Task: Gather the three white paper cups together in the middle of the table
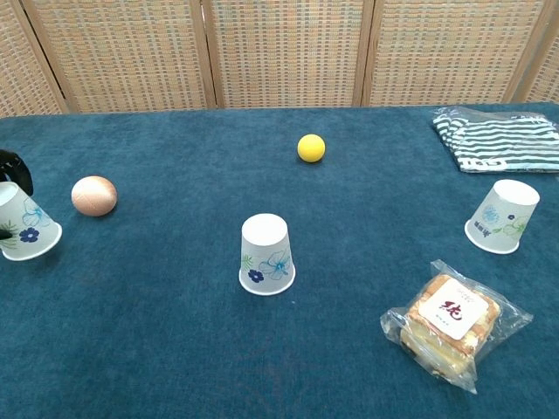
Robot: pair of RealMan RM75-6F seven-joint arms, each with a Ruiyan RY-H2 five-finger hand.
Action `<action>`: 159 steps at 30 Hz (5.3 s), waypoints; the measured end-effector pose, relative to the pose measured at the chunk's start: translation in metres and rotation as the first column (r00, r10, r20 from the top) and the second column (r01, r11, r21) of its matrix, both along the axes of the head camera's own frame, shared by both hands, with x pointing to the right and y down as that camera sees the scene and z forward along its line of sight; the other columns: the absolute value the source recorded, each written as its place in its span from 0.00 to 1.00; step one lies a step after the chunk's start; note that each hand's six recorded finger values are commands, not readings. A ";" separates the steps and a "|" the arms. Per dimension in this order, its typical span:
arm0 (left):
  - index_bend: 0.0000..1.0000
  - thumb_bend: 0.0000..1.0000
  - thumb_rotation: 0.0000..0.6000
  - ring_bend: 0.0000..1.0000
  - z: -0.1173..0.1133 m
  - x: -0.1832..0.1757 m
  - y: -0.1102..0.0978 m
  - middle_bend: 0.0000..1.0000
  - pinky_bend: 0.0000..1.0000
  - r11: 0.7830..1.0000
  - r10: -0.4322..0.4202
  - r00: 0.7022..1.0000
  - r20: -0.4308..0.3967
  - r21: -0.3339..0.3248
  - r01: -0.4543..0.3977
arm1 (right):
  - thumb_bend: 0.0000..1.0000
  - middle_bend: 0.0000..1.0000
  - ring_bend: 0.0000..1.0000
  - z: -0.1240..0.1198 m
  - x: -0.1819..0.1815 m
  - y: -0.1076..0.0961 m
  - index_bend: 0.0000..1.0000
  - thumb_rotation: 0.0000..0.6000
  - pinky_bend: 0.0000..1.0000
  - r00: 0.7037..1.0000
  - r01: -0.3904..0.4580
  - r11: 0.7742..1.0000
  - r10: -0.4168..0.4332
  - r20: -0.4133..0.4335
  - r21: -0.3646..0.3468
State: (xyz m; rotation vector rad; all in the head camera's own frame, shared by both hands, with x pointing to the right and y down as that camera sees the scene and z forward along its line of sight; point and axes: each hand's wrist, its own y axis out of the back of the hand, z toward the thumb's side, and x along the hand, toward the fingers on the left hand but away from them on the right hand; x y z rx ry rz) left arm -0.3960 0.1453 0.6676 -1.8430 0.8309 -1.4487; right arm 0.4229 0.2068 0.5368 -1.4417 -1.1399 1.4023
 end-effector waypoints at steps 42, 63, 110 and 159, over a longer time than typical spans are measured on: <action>0.00 0.18 1.00 0.01 0.017 0.210 0.011 0.00 0.23 0.911 0.394 0.909 -0.136 -0.077 -0.406 | 0.00 0.00 0.00 0.001 0.010 -0.003 0.00 1.00 0.00 0.999 -0.033 0.999 0.033 0.035 -0.017; 0.00 0.18 1.00 0.00 -0.093 0.062 -0.013 0.00 0.00 0.981 0.098 0.995 -0.013 0.172 -0.094 | 0.00 0.13 0.03 0.029 -0.007 -0.034 0.07 1.00 0.00 0.994 0.109 0.979 -0.106 0.029 -0.170; 0.00 0.18 1.00 0.00 -0.117 -0.079 0.018 0.00 0.00 0.953 -0.174 0.984 -0.027 0.246 0.176 | 0.33 0.58 0.48 0.148 -0.086 -0.105 0.49 1.00 0.57 0.969 0.197 0.917 -0.128 0.213 -0.346; 0.00 0.18 1.00 0.00 -0.125 -0.083 0.020 0.00 0.00 0.965 -0.180 0.983 -0.033 0.189 0.183 | 0.35 0.58 0.48 0.063 -0.396 -0.100 0.50 1.00 0.57 0.822 0.555 0.784 -0.467 0.326 -0.277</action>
